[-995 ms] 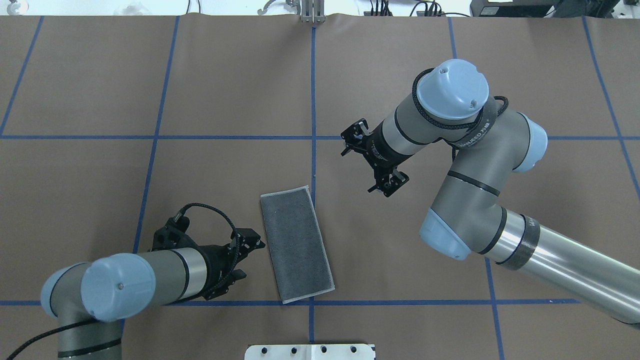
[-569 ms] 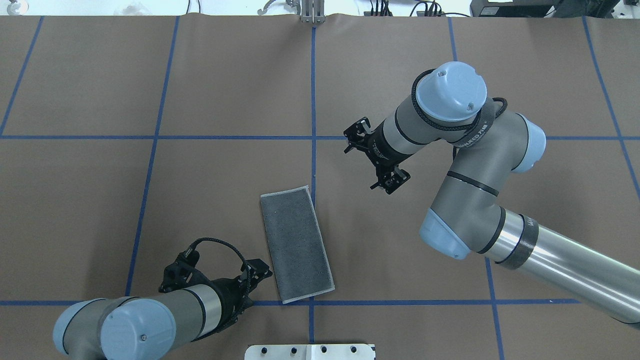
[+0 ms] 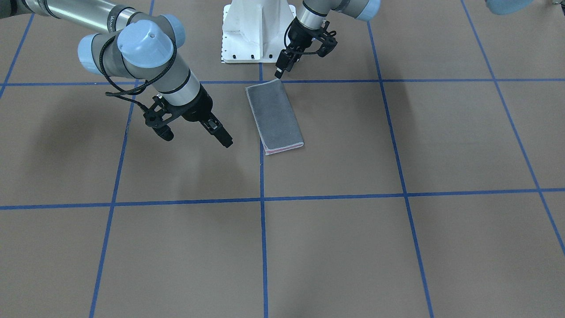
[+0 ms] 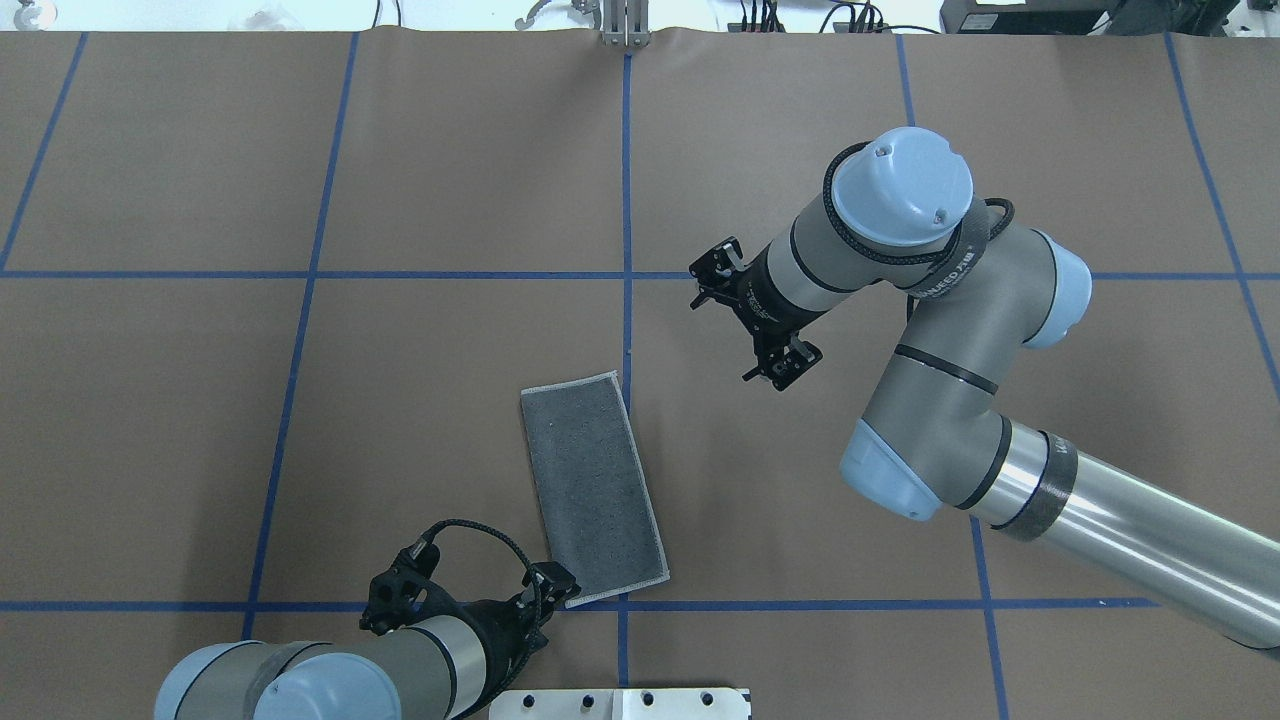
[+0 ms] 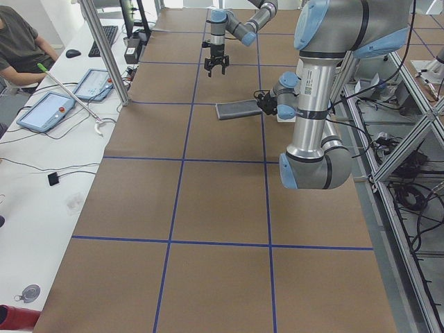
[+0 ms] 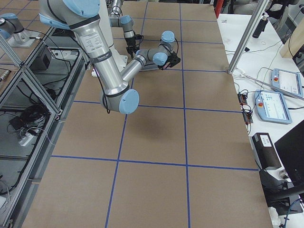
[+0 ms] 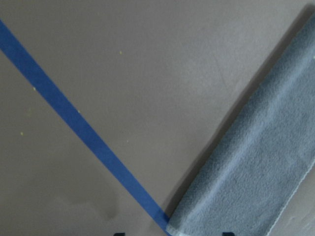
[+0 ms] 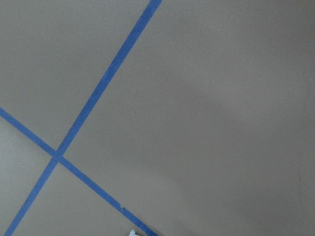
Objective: Fold towel twice with both arms
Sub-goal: 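Lower the left gripper and pinch the strip's end nearest the robot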
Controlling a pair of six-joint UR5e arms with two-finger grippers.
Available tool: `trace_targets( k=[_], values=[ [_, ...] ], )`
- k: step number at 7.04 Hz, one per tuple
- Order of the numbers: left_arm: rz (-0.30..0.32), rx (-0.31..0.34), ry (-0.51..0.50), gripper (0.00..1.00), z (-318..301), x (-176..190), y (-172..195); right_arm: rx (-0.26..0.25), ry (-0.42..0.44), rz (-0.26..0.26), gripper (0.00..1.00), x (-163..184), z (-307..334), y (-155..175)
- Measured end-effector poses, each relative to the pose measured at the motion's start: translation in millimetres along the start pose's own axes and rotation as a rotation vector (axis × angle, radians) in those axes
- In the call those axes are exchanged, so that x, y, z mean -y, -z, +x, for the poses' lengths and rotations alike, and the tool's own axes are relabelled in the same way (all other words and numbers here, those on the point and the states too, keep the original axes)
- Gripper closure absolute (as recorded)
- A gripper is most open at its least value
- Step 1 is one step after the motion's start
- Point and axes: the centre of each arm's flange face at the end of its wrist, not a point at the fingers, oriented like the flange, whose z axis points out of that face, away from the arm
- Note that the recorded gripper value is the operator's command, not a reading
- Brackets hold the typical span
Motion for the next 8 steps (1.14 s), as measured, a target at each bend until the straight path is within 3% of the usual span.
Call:
trace_targets(
  k=[4,5,6,8],
  values=[
    [0.022,0.005,-0.033,0.33,1,5,-12,-0.003,-0.002,0.000,0.00,1,3,-1],
    [0.023,0.005,-0.035,0.38,2,3,-16,-0.003,-0.002,0.000,0.00,1,3,0],
    [0.021,0.005,-0.036,0.45,4,0,-18,-0.003,-0.002,-0.001,0.00,1,3,0],
    [0.015,0.000,-0.034,0.71,8,-6,-20,-0.002,-0.002,-0.001,0.00,0,3,0]
  ],
)
